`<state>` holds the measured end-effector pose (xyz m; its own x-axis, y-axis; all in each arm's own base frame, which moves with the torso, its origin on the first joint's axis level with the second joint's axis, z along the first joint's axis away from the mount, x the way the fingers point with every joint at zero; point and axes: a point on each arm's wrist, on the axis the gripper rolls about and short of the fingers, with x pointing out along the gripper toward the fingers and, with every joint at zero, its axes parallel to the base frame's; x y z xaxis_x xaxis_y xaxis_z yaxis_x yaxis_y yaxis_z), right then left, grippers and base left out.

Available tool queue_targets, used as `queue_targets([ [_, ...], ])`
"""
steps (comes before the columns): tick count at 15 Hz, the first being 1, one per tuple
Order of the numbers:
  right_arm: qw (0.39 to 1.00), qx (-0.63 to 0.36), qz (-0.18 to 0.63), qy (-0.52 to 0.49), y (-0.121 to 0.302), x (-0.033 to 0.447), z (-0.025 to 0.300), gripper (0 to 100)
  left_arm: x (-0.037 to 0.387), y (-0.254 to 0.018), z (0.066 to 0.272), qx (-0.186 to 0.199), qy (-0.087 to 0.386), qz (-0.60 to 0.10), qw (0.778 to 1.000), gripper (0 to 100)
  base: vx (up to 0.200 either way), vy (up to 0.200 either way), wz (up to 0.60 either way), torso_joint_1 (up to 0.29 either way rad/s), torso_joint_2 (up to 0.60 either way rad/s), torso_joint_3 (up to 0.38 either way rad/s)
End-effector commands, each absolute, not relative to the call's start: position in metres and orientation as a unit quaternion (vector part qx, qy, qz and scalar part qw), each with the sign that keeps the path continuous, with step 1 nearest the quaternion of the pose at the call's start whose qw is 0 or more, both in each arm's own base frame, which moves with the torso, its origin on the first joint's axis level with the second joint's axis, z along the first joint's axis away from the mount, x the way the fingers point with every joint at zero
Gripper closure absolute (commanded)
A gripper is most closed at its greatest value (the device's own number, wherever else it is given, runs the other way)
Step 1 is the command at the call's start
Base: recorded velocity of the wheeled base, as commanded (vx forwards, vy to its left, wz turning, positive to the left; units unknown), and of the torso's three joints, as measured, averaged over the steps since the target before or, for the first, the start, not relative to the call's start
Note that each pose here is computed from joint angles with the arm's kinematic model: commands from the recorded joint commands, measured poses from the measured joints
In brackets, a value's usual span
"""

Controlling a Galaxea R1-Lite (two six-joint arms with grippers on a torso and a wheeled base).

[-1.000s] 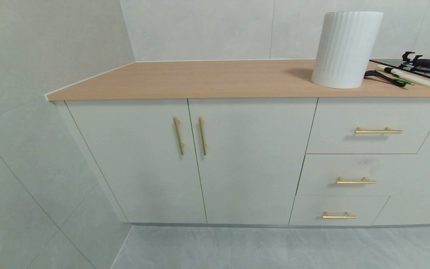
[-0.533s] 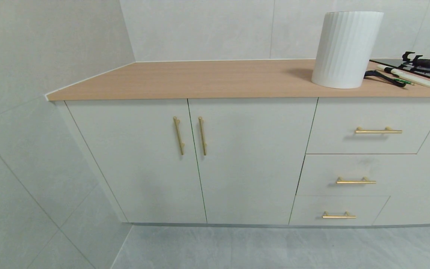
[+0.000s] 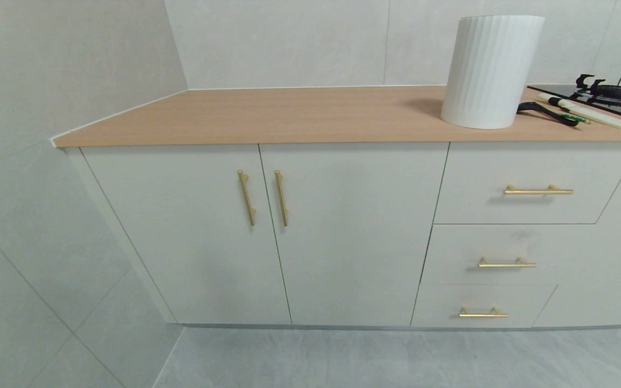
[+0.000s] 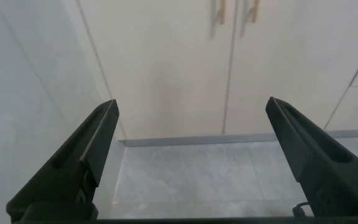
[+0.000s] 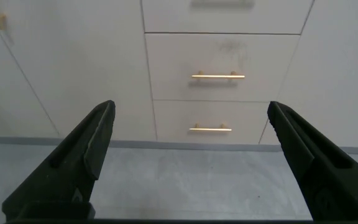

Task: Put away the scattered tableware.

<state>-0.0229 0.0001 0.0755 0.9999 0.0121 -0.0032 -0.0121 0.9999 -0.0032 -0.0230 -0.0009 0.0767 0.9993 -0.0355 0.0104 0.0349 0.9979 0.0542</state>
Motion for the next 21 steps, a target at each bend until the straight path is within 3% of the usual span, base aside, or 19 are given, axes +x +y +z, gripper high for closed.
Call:
queue_targets([
  [1, 1.000, -0.002, 0.006, 0.003, 0.0001, -0.0228, 0.0753, 0, -0.0229, -0.0009, 0.0767, 0.027, -0.005, -0.018, 0.999, 0, 0.000, -0.200, 0.00, 0.002, 0.00, 0.002],
  [5, 1.000, -0.002, 0.006, 0.003, 0.0001, -0.0228, 0.0753, 0, -0.0229, -0.0009, 0.0767, 0.027, -0.005, -0.018, 0.999, 0, 0.000, -0.200, 0.00, 0.001, 0.01, 0.001],
  [13, 1.000, -0.002, 0.006, 0.003, 0.0001, -0.0228, 0.0753, 0, -0.0229, -0.0009, 0.0767, 0.027, -0.005, -0.018, 0.999, 0, 0.000, 0.000, 0.00, 0.000, 0.00, 0.000],
  [21, 1.000, -0.002, 0.006, 0.002, 0.0001, -0.0229, 0.0757, 0, -0.0229, -0.0009, 0.0767, 0.027, -0.005, -0.018, 0.999, 0, 0.175, 0.000, 0.00, 0.002, 0.00, 0.003],
])
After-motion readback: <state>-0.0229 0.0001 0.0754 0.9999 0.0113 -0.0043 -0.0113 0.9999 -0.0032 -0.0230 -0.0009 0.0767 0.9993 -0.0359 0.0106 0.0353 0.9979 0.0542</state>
